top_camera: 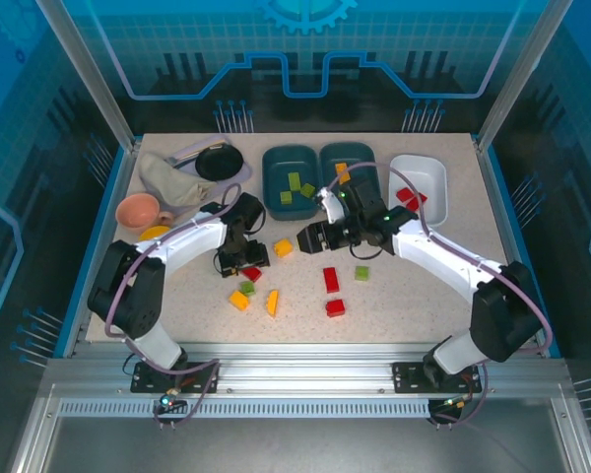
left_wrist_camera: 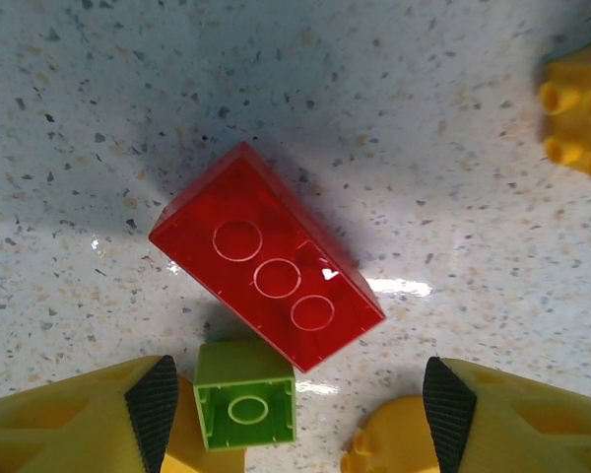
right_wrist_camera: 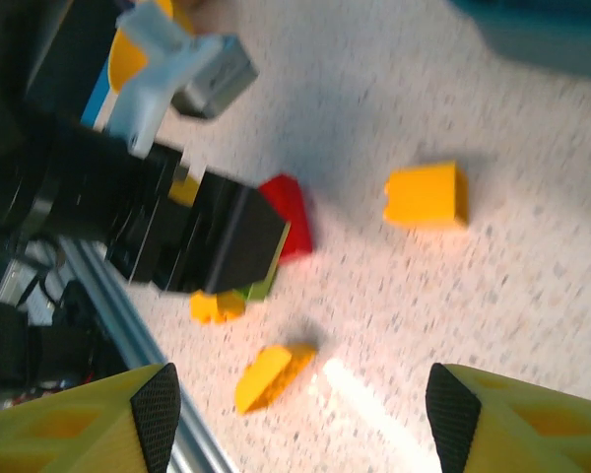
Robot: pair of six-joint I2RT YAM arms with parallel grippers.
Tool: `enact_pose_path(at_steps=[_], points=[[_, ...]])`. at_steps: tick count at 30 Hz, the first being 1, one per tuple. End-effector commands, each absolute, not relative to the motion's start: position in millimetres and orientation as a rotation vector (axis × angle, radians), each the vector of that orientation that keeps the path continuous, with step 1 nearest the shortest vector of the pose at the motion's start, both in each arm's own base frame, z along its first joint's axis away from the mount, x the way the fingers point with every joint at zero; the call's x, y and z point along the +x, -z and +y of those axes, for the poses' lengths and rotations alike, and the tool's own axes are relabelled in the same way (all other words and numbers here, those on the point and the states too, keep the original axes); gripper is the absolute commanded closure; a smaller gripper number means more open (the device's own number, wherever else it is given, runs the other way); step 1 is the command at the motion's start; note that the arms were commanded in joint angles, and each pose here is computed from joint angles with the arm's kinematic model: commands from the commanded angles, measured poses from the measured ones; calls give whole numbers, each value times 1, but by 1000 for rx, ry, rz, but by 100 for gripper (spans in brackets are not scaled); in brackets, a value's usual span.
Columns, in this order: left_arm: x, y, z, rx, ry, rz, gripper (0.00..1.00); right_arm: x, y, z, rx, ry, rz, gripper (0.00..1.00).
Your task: Sort the legos into containers by color
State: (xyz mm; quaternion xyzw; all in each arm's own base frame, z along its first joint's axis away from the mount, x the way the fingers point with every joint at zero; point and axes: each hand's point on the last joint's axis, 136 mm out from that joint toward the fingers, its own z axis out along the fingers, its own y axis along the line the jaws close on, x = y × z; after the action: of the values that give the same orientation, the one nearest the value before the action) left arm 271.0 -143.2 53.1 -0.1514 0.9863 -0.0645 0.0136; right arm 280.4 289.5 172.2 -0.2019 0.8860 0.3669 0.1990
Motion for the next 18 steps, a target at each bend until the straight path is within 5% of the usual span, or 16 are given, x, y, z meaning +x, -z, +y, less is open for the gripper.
enact_pose_path(at_steps=[1, 18], points=[[260, -46, -137, -451, 146, 3104, 31, 263, -192, 292, -604, -1090, 2414, 30], [236, -20, -138, -412, -18, 3173, 40, 259, -183, 289, -619, -1077, 2451, 31]])
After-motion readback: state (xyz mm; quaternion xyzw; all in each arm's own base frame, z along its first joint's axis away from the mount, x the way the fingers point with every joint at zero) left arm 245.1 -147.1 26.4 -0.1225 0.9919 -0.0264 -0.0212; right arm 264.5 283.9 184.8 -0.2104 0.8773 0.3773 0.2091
